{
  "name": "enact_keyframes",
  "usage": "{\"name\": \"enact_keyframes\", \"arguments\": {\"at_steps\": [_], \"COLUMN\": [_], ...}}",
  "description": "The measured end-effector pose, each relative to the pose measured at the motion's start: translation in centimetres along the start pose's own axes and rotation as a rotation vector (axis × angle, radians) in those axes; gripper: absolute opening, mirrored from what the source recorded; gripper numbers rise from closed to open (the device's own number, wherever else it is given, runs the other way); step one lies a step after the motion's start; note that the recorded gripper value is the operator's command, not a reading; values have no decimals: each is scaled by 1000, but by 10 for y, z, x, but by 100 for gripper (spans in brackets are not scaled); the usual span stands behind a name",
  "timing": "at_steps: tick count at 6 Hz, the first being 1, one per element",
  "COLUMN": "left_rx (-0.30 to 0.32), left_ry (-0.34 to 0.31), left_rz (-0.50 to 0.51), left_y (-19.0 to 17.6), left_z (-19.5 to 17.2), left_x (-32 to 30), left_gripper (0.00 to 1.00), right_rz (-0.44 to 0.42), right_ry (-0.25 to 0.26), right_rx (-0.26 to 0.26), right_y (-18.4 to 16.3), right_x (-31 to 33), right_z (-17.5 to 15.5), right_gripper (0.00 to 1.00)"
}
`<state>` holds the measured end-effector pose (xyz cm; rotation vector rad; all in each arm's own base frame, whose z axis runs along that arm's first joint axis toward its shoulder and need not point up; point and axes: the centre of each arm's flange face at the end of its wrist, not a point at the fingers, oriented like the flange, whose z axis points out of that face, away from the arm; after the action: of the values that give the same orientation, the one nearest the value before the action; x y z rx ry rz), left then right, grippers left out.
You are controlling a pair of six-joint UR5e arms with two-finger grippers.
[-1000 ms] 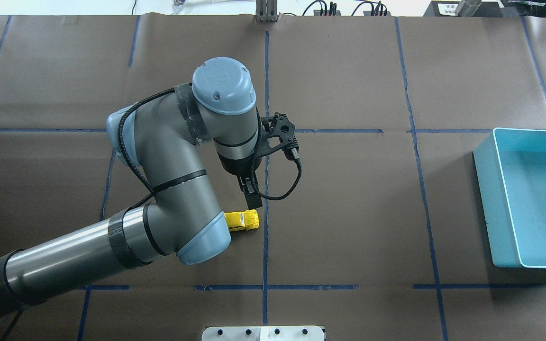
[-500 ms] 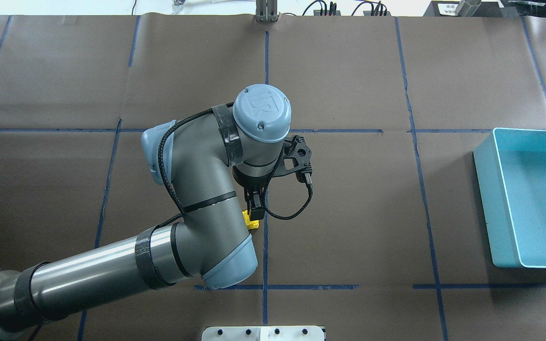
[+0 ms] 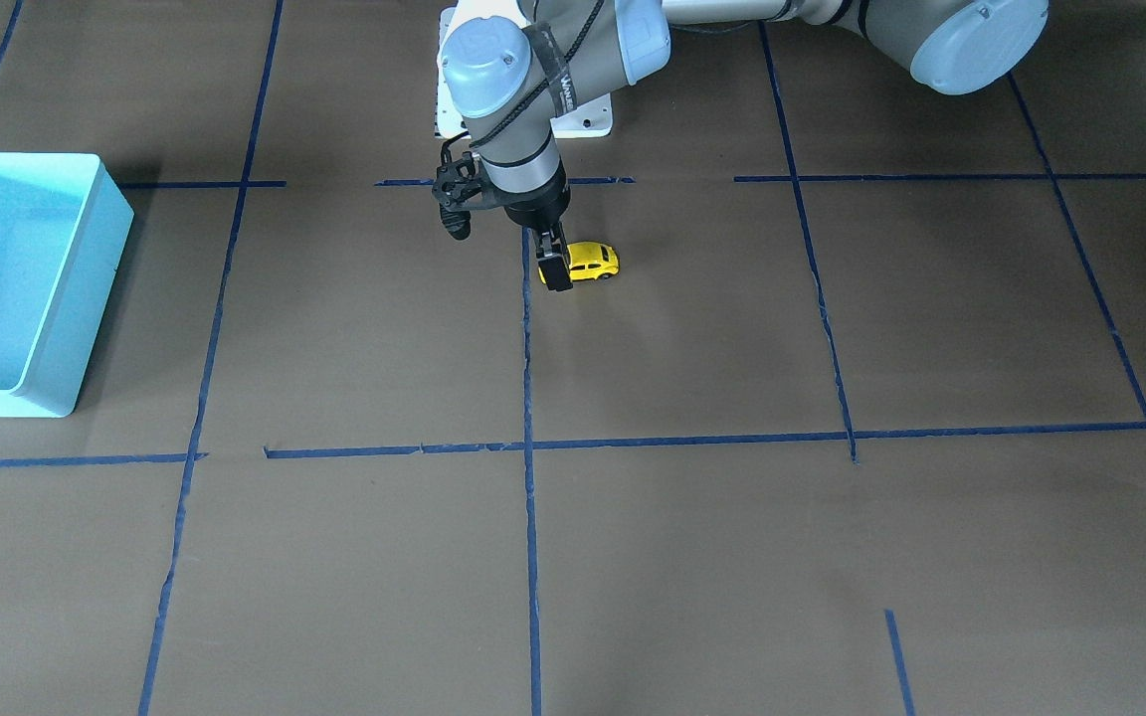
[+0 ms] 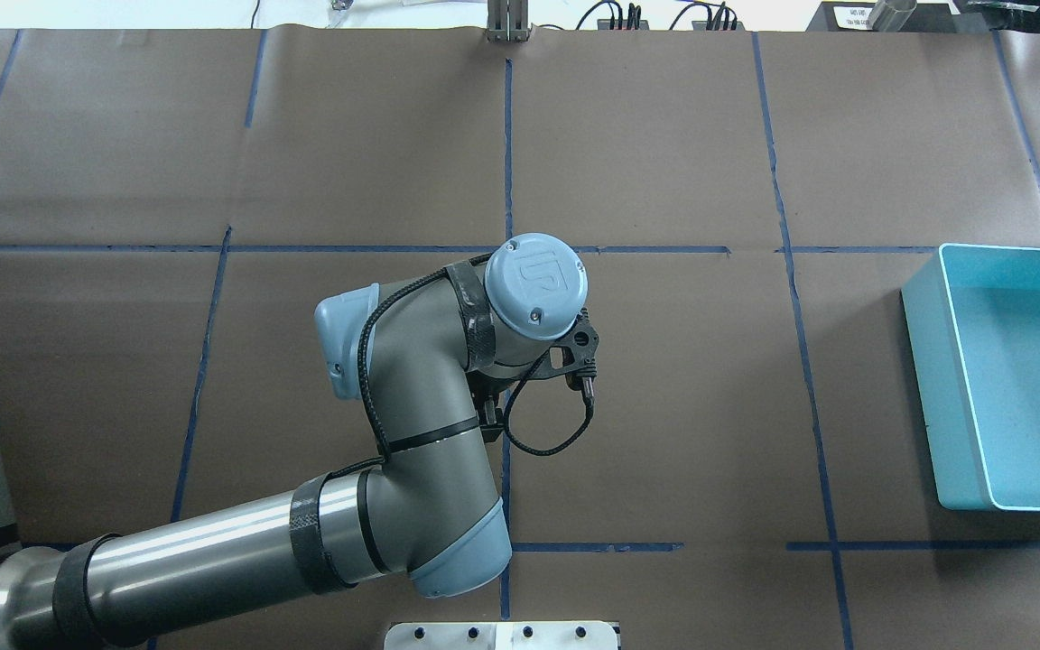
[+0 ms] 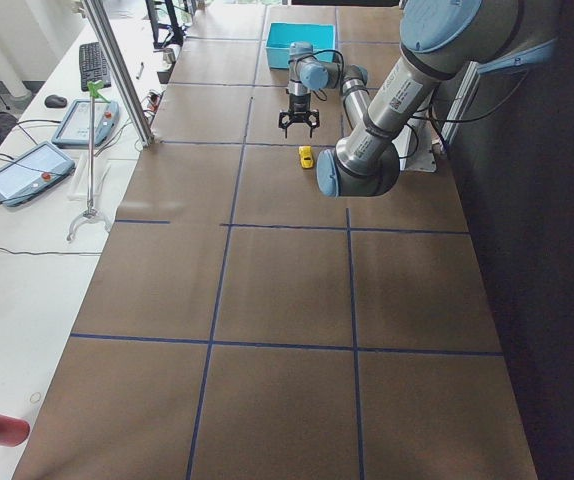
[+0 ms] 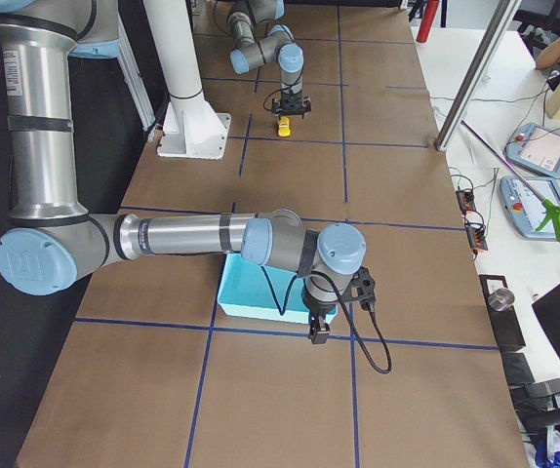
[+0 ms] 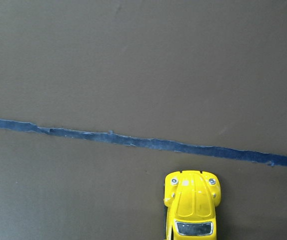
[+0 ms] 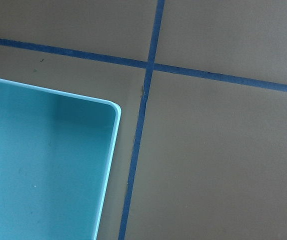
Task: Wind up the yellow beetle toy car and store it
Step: 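Press the car down and push it farther from the robot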
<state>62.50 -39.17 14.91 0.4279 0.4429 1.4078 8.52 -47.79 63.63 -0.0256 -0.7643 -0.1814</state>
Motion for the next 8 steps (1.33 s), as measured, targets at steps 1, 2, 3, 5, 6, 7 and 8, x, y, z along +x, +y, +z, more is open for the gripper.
{"name": "enact_keyframes", "arguments": {"at_steps": [1, 2, 3, 5, 6, 7, 8], "left_rx": [-17, -22, -18, -7, -7, -6, -4], "left_ry": [12, 32, 53, 76, 81, 82, 81], "left_rz": [4, 7, 9, 11, 11, 12, 13], "left_y": [-3, -5, -7, -11, -12, -12, -13], "left_z": [12, 21, 27, 38, 41, 44, 47], "left_x": [6, 10, 13, 15, 14, 14, 13], "left_gripper": [100, 100, 100, 100, 100, 82, 29], "right_rz": [0, -1, -2, -7, -6, -6, -7], "right_ry": [0, 0, 0, -1, -2, -2, -2], "right_rx": [0, 1, 3, 9, 9, 9, 10], "right_y": [0, -1, -1, -3, -2, -2, -2], "right_x": [0, 0, -1, -4, -4, -4, -4], "right_z": [0, 0, -1, -4, -4, -4, -4], "right_gripper": [100, 100, 100, 100, 100, 100, 100]}}
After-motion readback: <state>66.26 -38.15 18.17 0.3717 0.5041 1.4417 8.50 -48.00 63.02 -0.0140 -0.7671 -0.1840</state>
